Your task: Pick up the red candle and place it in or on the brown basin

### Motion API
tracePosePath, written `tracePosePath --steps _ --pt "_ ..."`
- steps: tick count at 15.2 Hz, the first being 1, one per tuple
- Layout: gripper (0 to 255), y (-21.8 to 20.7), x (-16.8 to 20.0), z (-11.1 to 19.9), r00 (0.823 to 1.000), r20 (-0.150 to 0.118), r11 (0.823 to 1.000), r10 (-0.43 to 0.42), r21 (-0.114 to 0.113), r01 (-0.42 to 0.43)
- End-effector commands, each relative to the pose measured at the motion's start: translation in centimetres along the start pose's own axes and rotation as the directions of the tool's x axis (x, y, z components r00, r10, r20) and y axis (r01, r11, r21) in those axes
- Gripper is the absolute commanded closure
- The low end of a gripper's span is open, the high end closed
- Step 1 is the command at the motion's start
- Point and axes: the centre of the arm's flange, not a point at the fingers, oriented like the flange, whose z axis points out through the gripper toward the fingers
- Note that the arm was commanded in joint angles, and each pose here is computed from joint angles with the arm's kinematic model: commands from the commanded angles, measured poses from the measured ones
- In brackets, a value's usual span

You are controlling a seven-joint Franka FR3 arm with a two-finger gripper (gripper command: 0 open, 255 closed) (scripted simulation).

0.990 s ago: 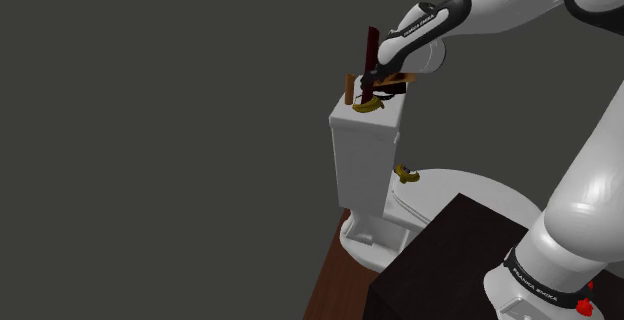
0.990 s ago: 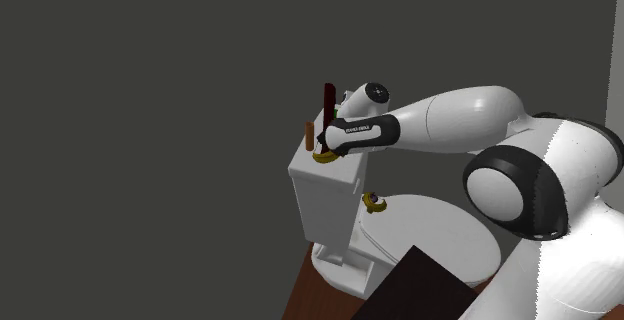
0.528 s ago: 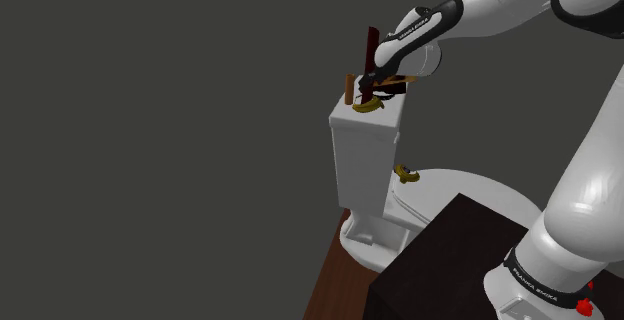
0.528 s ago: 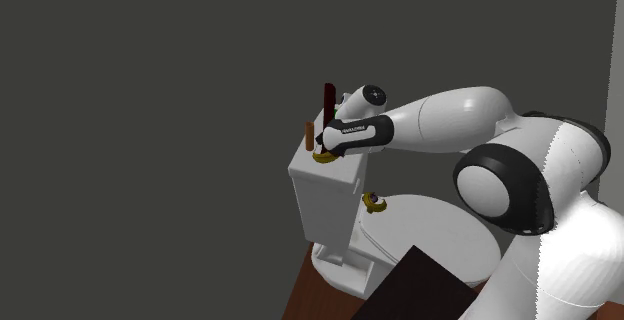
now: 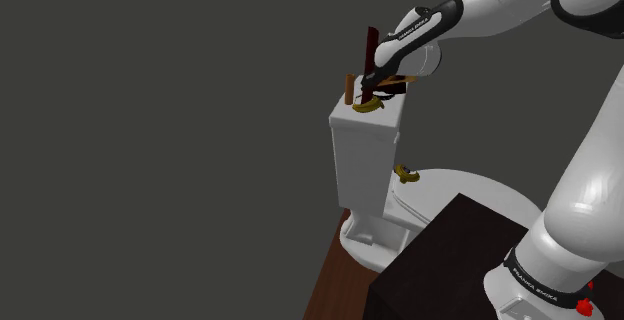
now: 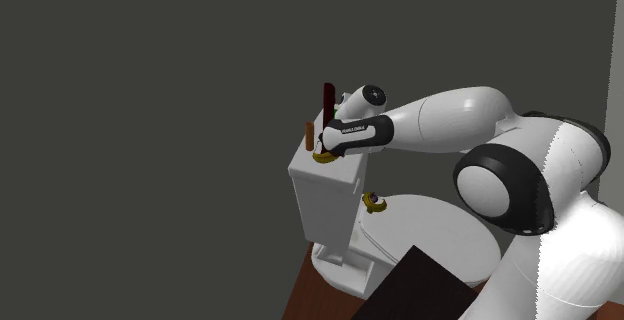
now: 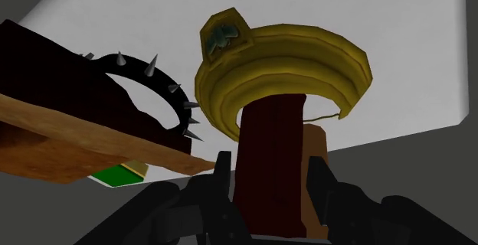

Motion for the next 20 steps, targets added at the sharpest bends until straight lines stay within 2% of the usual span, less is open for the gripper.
tracePosePath --steps 1,5,20 --pt "255 0.0 0.0 0.0 1.0 0.001 1.0 0.001 -0.001 -0.001" --pt "255 0.1 0.0 0.0 1.0 0.0 1.0 0.001 -0.001 -0.001" --pt "255 0.8 4.7 -6.3 1.0 0.0 1.0 0.001 -0.001 -0.001"
